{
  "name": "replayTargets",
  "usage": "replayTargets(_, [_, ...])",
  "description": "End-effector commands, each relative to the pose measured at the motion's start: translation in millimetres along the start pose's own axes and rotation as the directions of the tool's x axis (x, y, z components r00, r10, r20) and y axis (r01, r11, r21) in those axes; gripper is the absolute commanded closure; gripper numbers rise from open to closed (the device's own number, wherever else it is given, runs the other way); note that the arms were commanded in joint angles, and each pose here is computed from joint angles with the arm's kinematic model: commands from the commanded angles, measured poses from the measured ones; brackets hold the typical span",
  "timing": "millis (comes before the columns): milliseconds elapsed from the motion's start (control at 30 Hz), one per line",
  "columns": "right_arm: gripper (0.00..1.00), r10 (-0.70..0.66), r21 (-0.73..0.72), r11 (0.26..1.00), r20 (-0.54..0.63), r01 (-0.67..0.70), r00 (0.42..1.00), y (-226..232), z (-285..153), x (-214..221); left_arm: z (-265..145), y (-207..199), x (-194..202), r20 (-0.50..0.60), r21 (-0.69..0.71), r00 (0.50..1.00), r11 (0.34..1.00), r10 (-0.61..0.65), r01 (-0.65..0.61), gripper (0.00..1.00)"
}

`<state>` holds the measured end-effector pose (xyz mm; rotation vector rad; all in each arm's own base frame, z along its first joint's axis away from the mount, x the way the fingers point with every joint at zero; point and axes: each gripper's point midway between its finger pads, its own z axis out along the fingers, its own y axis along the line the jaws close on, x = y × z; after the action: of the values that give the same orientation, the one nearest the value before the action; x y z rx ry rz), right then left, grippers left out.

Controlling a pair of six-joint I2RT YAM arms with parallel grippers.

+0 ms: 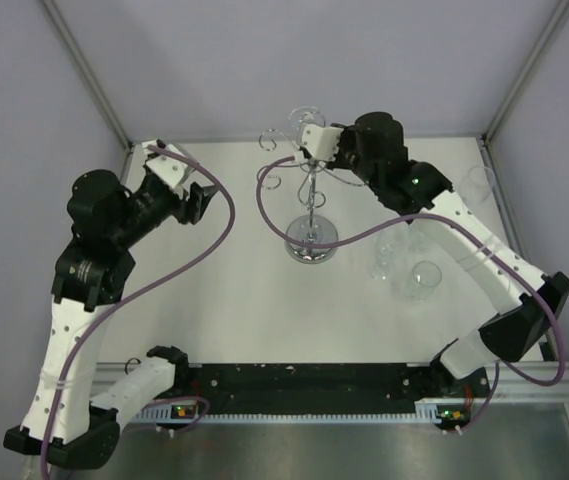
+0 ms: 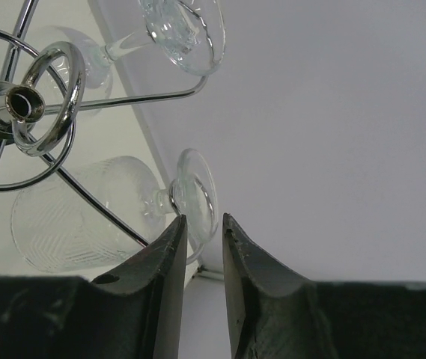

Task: Place the wine glass upside down on the wine glass rack
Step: Turn the wine glass upside down at the wine rack.

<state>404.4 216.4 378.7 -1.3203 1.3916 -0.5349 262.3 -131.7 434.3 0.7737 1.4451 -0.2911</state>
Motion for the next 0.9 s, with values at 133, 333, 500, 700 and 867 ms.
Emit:
replayTargets(133, [0.72,0.072,0.106,0.991,0.065,-0.079,0.995,-32,-31,-15,-9,3,-13,0.037,-0.031,0.999,0.999,0.029,-0.028,0.40])
replayTargets(333, [0.70,0.096,0.114,0.988,0.059,-0.103,0.994,-33,-41,-14,-13,3,-13,0.036,-0.036,0.999,0.999,0.037,-0.036,0.40])
replayTargets(500, [0.63,0.174,0.126,0.976,0.042,-0.178,0.984,-38,-60,-8,-15,2,-13,0.031,-0.035,0.999,0.999,0.026,-0.025,0.39])
replayTargets(700, [0.49,0.307,0.127,0.942,0.047,-0.311,0.951,-34,-93,6,-16,0,-13,0.021,-0.031,1.000,0.999,-0.010,0.011,0.34])
replayTargets(867, [0.33,0.434,0.130,0.891,0.044,-0.436,0.900,-24,-118,21,-14,-3,-5,-0.001,-0.025,0.999,0.999,-0.047,0.047,0.32])
